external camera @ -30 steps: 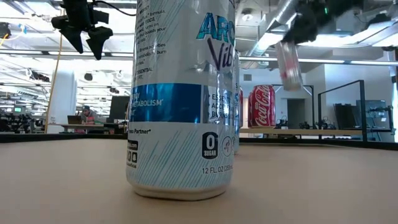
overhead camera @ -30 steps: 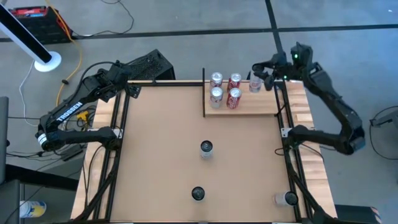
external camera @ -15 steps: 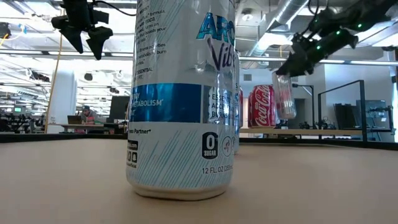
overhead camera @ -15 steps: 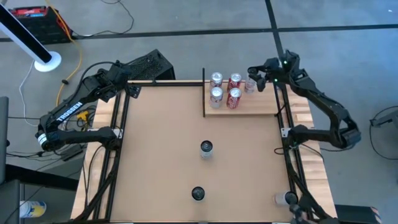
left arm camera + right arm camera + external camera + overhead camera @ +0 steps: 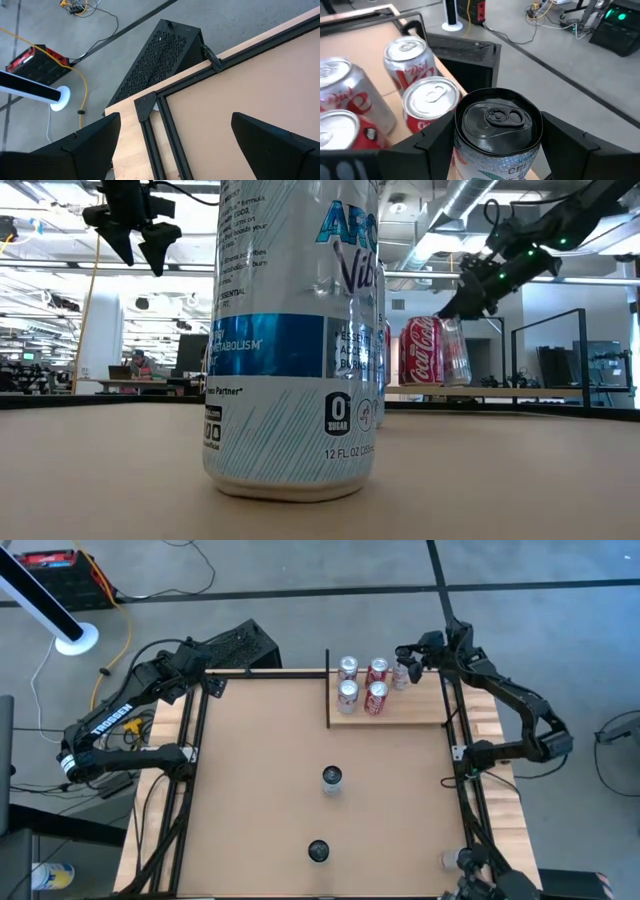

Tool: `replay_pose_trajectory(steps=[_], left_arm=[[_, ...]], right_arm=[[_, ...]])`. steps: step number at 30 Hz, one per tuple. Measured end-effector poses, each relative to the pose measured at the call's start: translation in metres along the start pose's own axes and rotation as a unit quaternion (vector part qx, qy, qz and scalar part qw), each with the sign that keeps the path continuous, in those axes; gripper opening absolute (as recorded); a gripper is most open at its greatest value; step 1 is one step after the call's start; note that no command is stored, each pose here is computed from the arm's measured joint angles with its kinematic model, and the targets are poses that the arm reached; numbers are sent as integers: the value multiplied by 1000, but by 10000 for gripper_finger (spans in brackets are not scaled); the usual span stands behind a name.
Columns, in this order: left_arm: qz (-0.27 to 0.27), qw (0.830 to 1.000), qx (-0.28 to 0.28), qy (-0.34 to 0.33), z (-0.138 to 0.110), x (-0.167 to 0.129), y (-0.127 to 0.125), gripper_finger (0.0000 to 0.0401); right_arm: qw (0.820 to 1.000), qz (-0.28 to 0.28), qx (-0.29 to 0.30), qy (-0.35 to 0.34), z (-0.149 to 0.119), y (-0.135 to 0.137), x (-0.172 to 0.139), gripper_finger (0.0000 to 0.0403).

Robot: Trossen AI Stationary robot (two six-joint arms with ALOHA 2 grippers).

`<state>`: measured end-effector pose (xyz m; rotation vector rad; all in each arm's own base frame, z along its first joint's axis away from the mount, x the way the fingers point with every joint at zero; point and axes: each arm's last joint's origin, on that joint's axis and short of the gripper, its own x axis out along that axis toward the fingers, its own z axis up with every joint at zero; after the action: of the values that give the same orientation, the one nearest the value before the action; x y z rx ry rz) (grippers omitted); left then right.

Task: Place canned beverage on shelf
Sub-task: Put the left white-pink soda can on the shelf, then put the white-pink soda can on the shelf aligned with the other white-pink soda can

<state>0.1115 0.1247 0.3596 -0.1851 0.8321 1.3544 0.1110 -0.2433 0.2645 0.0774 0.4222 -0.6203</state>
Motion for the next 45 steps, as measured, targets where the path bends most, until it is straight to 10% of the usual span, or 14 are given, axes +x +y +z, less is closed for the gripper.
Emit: replay_pose_trajectory(steps=[30, 45], left_arm=[[0, 1000, 0, 0, 0, 0, 0, 366], [0, 1000, 0, 0, 0, 0, 0, 366]], right_arm=[[999, -8, -21, -31, 26, 5, -26, 352], [971, 195, -45, -132, 86, 116, -75, 352]])
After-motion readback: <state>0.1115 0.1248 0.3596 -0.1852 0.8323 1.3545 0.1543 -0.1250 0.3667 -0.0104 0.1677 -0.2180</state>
